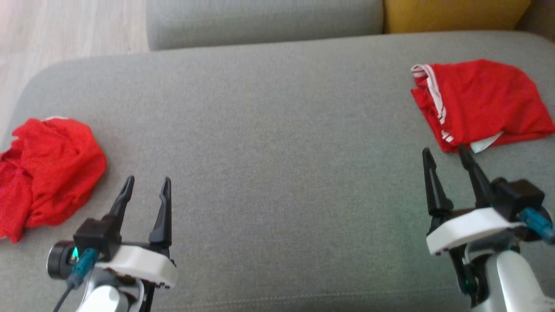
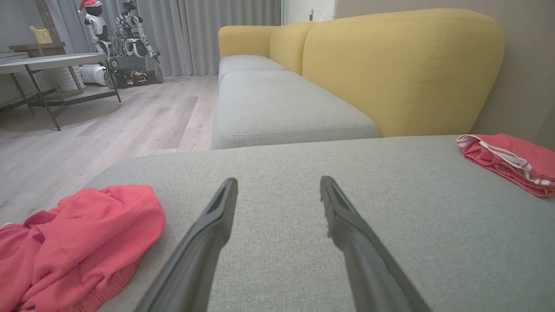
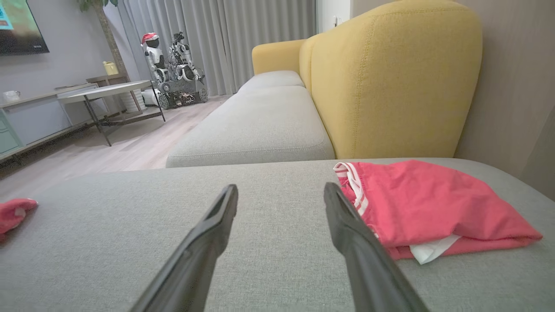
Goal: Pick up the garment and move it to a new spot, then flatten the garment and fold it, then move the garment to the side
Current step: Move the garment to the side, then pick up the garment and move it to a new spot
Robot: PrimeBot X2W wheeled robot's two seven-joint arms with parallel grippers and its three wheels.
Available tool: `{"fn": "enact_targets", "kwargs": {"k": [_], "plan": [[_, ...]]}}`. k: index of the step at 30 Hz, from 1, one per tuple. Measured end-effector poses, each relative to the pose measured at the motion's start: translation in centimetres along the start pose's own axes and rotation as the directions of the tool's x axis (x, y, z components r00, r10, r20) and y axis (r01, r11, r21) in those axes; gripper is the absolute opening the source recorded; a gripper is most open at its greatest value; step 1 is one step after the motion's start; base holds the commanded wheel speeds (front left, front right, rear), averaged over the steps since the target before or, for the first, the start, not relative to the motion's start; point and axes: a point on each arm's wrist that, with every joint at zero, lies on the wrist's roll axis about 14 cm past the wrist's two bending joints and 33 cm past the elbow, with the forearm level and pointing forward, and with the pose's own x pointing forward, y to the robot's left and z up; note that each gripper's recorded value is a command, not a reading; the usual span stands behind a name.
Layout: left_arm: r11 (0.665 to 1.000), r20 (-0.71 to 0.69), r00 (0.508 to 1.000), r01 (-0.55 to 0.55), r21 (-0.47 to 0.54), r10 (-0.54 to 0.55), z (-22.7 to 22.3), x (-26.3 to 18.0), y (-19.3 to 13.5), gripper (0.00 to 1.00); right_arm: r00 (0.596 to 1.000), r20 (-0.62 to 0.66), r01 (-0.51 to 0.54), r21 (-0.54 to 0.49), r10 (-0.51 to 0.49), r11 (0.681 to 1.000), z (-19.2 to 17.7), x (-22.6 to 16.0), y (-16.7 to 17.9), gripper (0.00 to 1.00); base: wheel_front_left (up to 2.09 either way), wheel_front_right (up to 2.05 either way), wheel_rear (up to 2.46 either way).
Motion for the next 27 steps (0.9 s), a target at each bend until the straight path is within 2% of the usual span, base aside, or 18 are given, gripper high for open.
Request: {"fn": "enact_targets", "kwargs": {"k": [10,27], "plan": [[1.000,-0.015,1.000,0.013,0.006,-0.013,0.0,-1.4,-0.5,1.00,1.000,0.004,0.027,0.008,-0.027,1.000,0.4,-2.4,-0.5,1.00,0.00,0.00,0.00],[1.000,-0.014,1.000,0.016,0.011,-0.016,0.1,-1.5,-0.7,1.00,1.000,0.008,0.028,0.003,-0.028,1.000,0.8,-2.4,-0.4,1.00,0.00,0.00,0.00]]}}
